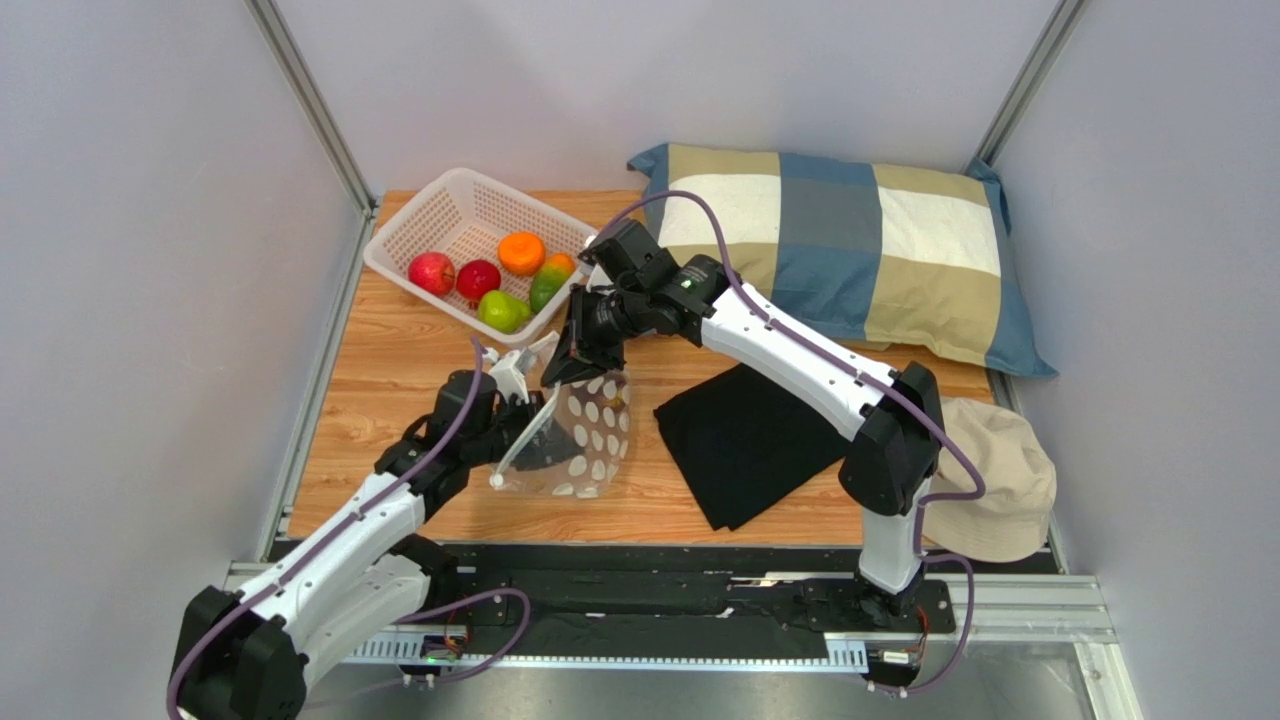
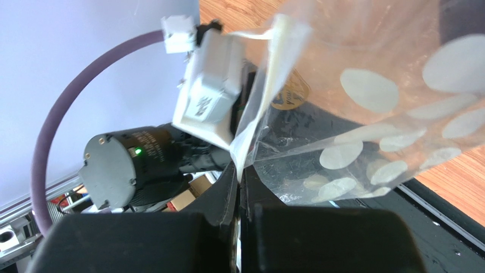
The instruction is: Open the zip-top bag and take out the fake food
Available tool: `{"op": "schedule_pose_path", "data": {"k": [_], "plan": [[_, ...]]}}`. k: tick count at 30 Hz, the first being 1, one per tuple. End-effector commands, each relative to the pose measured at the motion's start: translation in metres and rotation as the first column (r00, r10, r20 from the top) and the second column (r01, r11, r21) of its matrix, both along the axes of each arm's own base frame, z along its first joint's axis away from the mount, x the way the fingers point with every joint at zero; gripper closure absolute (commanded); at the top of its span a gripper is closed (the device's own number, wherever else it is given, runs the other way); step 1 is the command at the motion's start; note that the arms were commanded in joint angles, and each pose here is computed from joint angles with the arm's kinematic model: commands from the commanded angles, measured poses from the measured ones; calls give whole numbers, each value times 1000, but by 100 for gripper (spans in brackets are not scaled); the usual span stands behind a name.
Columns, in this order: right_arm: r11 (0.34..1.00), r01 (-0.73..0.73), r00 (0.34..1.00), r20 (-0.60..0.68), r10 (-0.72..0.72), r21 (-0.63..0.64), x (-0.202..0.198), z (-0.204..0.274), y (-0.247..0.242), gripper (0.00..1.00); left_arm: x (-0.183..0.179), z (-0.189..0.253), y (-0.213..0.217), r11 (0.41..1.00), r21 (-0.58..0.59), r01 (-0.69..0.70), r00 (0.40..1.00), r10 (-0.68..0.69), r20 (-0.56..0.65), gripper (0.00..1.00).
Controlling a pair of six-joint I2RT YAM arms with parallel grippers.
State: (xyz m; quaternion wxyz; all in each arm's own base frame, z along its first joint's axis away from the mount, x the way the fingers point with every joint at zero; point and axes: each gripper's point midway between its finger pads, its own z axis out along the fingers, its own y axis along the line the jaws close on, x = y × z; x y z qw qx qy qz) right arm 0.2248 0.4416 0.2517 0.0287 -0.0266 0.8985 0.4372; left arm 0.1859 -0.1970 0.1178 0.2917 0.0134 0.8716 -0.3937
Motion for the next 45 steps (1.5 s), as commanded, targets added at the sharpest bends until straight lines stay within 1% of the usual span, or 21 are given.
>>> {"op": "schedule_pose_path", "data": {"k": [1, 3, 4, 5, 7, 8, 10, 11, 15, 16, 18, 19, 20, 23, 28, 34, 35, 37, 38, 41, 45], "plan": [[997, -34, 999, 9, 34, 76, -2, 22, 9, 100, 18, -1, -4, 999, -10, -46, 999, 46, 17, 77], [997, -37, 999, -8, 38, 72, -8, 19, 4, 92, 31, -2, -5, 997, -8, -80, 996, 80, 36, 77], [997, -41, 999, -14, 42, 69, -10, 18, 1, 83, 37, 2, -6, 996, -19, -92, 994, 93, 56, 77], [996, -50, 999, -17, 51, 75, -12, 19, -3, 67, 41, 3, -8, 995, -21, -95, 994, 96, 60, 76], [996, -56, 998, 4, 56, 75, -13, 22, -17, 57, 47, 5, -13, 997, -17, -80, 995, 81, 57, 75], [998, -21, 1000, 10, 21, 63, -1, 22, -30, 49, 48, 6, -14, 997, -17, -74, 996, 75, 52, 74], [998, 12, 999, 35, -15, 69, 10, 29, -50, 43, 51, 4, -16, 998, -7, -70, 997, 70, 38, 71], [997, 50, 998, 47, -53, 61, 27, 28, -66, 41, 50, 4, -18, 998, -12, -57, 998, 57, 36, 70], [987, 158, 986, 51, -158, -1, 70, 7, -118, 39, 45, -3, -26, 1000, -27, -10, 1000, 10, -4, 56], [983, 182, 983, 44, -181, -27, 79, -6, -127, 40, 48, 3, -30, 999, -52, 5, 1000, -5, 18, 53], [974, 206, 978, 37, -203, -92, 96, -39, -151, 48, 45, 1, -36, 997, -62, 51, 999, -51, -3, 48], [975, 193, 981, 32, -190, -113, 100, -52, -155, 52, 44, -1, -38, 996, -61, 61, 998, -62, -19, 48], [972, 173, 985, 3, -174, -158, 102, -73, -155, 61, 43, -2, -41, 994, -66, 82, 996, -84, -30, 46], [970, 111, 993, -14, -117, -216, 103, -108, -149, 70, 45, -9, -44, 994, -55, 92, 992, -96, -78, 42], [952, 79, 997, 17, -77, -297, 106, -140, -147, 71, 54, -12, -49, 994, -59, 96, 992, -100, -76, 36], [950, -3, 1000, -26, -5, -311, 93, -172, -132, 75, 64, -20, -55, 994, -45, 102, 989, -106, -104, 34], [953, -11, 999, -41, -2, -302, 89, -175, -128, 75, 66, -23, -55, 995, -36, 96, 989, -100, -114, 28], [960, -36, 997, -75, 16, -278, 78, -184, -118, 75, 71, -27, -54, 997, -24, 79, 991, -81, -110, 23], [962, -29, 996, -94, 3, -271, 75, -186, -116, 75, 72, -30, -53, 997, -18, 75, 991, -76, -113, 12], [976, -16, 990, -143, -16, -219, 67, -190, -106, 76, 77, -38, -53, 997, 4, 78, 991, -77, -112, 12], [984, -11, 985, -171, -20, -179, 64, -187, -96, 77, 79, -51, -57, 996, 16, 89, 983, -85, -165, 11]]}}
